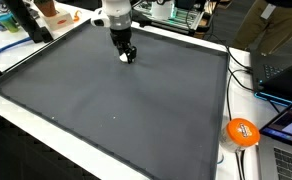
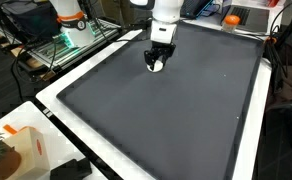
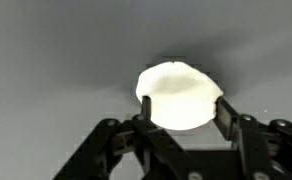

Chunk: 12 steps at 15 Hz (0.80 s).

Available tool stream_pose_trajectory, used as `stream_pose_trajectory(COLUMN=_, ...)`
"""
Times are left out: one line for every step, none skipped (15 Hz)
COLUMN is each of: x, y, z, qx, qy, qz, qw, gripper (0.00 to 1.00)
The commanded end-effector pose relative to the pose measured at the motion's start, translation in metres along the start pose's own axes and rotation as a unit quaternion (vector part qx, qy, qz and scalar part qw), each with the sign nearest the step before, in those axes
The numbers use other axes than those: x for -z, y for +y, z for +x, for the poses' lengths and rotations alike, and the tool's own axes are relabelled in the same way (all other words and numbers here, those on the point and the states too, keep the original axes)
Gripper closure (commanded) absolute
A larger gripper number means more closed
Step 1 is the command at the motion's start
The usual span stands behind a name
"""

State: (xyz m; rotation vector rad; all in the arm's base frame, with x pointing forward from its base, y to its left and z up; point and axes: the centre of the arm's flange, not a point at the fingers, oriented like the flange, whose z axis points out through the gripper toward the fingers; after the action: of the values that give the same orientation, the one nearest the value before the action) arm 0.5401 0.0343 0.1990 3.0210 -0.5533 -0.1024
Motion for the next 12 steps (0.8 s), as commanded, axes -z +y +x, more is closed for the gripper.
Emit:
stream_pose_trajectory(x=-0.013, y=-0.001, z=0.001, qx=-0.008, qy=-0.013, qz=0.001, qw=0.9999, gripper=0.66)
stream_pose_trajectory(x=-0.013, y=-0.001, z=0.001, qx=-0.009, qy=-0.015, qz=0.003, qw=0.9999, gripper=0.69)
stream_pose_trajectory(x=-0.012, y=-0.002, z=0.0, qx=-0.008, qy=-0.017, qz=0.007, qw=0.9998, gripper=0.73)
stream_pose_trajectory(x=-0.012, y=-0.002, z=0.0, qx=-0.007, qy=-0.021, qz=0.013, qw=0.9997, gripper=0.81)
stream_pose_trajectory(x=-0.011, y=-0.003, z=-0.001, qx=-0.007, qy=-0.027, qz=0.018, qw=0.9995, gripper=0.86)
stream_pose_trajectory(x=-0.012, y=-0.005, z=-0.001, qx=-0.004, qy=-0.032, qz=0.023, qw=0.9992, gripper=0.94)
stream_pose_trajectory(x=-0.011, y=-0.005, z=-0.001, qx=-0.002, qy=-0.036, qz=0.027, qw=0.999, gripper=0.98)
stream_pose_trajectory(x=-0.011, y=-0.005, z=-0.001, qx=-0.001, qy=-0.04, qz=0.03, qw=0.9988, gripper=0.99)
stream_pose_trajectory(x=-0.01, y=-0.005, z=-0.001, qx=0.001, qy=-0.043, qz=0.036, qw=0.9984, gripper=1.0)
stream_pose_trajectory(x=-0.005, y=-0.005, z=-0.001, qx=0.004, qy=-0.038, qz=0.041, qw=0.9985, gripper=0.97)
stream_pose_trajectory(x=0.01, y=-0.005, z=-0.003, qx=0.008, qy=-0.019, qz=0.047, qw=0.9987, gripper=1.0)
stream_pose_trajectory(x=0.025, y=-0.006, z=-0.006, qx=0.012, qy=-0.002, qz=0.05, qw=0.9987, gripper=1.0)
